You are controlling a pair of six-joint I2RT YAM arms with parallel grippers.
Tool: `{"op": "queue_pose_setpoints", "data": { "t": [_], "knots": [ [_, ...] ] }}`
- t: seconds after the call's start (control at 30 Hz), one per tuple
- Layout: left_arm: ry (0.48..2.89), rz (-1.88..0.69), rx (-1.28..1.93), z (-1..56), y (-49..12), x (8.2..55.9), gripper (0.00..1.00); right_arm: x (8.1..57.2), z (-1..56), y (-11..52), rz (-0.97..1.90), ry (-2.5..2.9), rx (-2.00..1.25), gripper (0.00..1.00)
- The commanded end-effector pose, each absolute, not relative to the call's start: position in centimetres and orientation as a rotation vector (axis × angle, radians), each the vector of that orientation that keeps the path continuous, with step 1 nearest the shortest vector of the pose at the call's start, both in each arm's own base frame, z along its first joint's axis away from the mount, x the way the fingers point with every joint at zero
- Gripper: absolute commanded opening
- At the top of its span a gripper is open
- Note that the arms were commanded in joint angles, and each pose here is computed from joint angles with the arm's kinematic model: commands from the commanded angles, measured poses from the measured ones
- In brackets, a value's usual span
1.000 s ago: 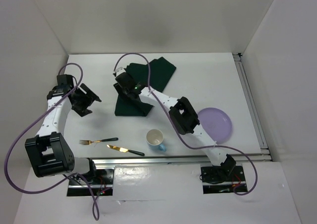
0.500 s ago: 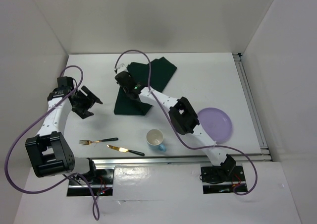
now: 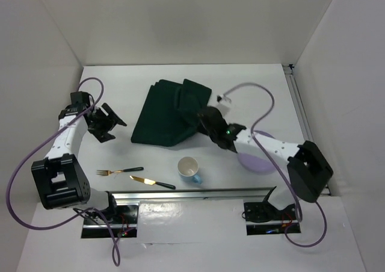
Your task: Set the dinner table for one person
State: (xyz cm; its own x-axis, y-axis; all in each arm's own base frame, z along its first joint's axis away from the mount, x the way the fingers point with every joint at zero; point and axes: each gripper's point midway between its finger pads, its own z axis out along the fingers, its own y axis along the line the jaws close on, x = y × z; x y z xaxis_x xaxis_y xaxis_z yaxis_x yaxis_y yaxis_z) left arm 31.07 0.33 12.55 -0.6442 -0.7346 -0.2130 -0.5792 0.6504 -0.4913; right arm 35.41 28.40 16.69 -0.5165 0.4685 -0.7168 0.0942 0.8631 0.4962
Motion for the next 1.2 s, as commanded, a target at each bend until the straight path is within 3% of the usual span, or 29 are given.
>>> {"op": "queue_pose_setpoints", "data": {
  "t": [0.0,0.03,0.07,0.13,0.17,0.4,0.5,0.63,0.83,0.97,1.1,1.13,1.17],
  "knots": [
    [2.512,-0.579,-0.967,12.0,0.2,31.8,0.85,30.1,9.6,28.3,0.747,2.181,0.819,0.34],
    [2.541,-0.592,-0.94,11.4,-0.3,31.5,0.85,28.9,7.8,27.0,0.651,2.251,0.849,0.43],
    [2.564,-0.595,-0.94,10.9,-0.6,31.5,0.86,28.5,7.4,26.8,0.598,2.274,0.856,0.6],
    [2.605,-0.583,-0.93,10.1,-1.0,31.1,0.86,28.4,7.3,25.5,0.458,2.304,0.858,0.78],
    [2.63,-0.567,-0.928,9.7,-1.2,30.9,0.88,28.4,7.5,25.1,0.426,2.303,0.858,0.8],
    [2.716,-0.473,-0.908,7.0,-2.4,30.6,0.88,28.6,9.4,23.7,0.401,2.27,0.75,0.8],
    [2.778,-0.433,-0.928,5.2,-2.8,30.3,0.88,29.5,11.0,23.6,0.355,2.271,0.588,0.8],
    [2.797,-0.436,-0.942,3.3,-3.5,30.5,0.89,30.9,12.8,25.4,0.281,2.301,0.111,0.8],
    [2.852,-0.444,-0.976,0.9,-4.6,30.8,0.88,32.7,11.2,27.9,0.161,2.392,-0.207,0.84],
    [2.849,-0.461,-0.972,0.5,-5.0,31.7,0.73,33.0,10.5,28.7,0.152,2.408,-0.326,0.84],
    [2.854,-0.462,-0.974,0.3,-5.3,32.1,0.41,32.9,9.7,26.9,0.032,2.431,-0.304,0.84],
    [2.854,-0.462,-0.974,0.2,-5.2,32.4,0.23,32.6,9.2,26.6,0.017,2.438,-0.323,0.84],
    [2.846,-0.464,-0.969,0.5,-5.2,32.7,0.16,32.3,8.7,26.2,0.001,2.449,-0.341,0.85]
  ]
}}
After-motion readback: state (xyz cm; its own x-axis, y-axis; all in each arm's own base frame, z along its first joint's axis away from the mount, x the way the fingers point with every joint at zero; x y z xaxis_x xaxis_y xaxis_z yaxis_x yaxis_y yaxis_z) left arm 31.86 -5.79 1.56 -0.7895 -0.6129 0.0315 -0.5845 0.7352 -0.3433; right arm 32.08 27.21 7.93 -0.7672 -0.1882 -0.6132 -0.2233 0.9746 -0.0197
